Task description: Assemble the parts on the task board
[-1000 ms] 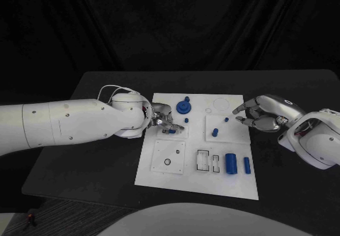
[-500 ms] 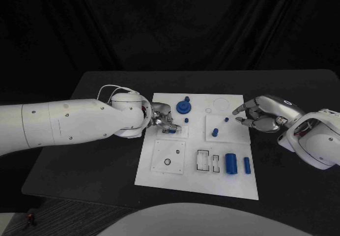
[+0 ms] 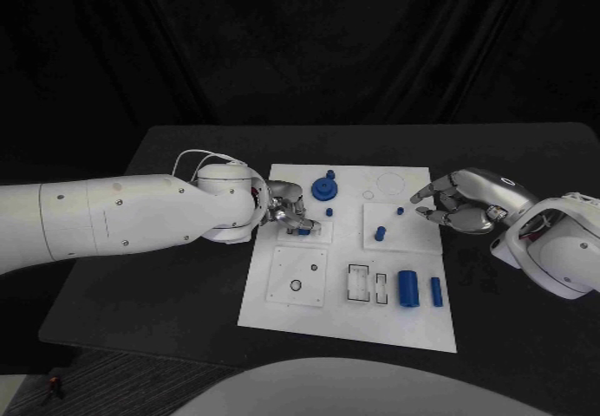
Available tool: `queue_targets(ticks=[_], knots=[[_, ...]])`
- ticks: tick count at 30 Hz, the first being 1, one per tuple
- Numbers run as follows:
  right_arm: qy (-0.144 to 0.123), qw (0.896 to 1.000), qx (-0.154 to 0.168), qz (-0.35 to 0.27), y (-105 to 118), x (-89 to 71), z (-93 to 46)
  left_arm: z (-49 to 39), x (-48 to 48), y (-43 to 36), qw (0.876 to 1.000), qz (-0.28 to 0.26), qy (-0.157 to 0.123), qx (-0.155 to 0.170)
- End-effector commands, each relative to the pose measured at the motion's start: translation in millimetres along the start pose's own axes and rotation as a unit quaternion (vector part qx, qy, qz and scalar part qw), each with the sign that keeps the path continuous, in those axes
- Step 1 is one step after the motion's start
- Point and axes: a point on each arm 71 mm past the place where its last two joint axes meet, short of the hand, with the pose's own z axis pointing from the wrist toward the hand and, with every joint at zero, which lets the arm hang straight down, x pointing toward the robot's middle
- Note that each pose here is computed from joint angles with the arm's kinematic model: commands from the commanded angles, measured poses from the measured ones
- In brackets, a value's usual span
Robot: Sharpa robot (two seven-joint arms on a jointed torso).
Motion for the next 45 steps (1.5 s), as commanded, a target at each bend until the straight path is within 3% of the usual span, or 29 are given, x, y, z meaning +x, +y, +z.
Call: queue_targets(ticks=[1,26,37,45], knots=[[0.005,1.0,0.009,0.001,-1,1.7,-0.2,1.0,1.3,-3.2,1.0,-0.009,0.004,0.012],[0.009,1.0,0.012,0.001,-2,2.0,-0.8,6.8,-0.9,3.9,1.0,-0.007,0.011,-0.014],[0.009,1.0,0.013,0.0,-3,1.9,-1.0,3.4,-7.6,0.8,0.999,-0.026,-0.031,0.022],[0.008,1.0,0.014,0.0,-3,1.8,-0.8,-1.2,-22.6,2.4,0.998,-0.028,-0.059,0.026]])
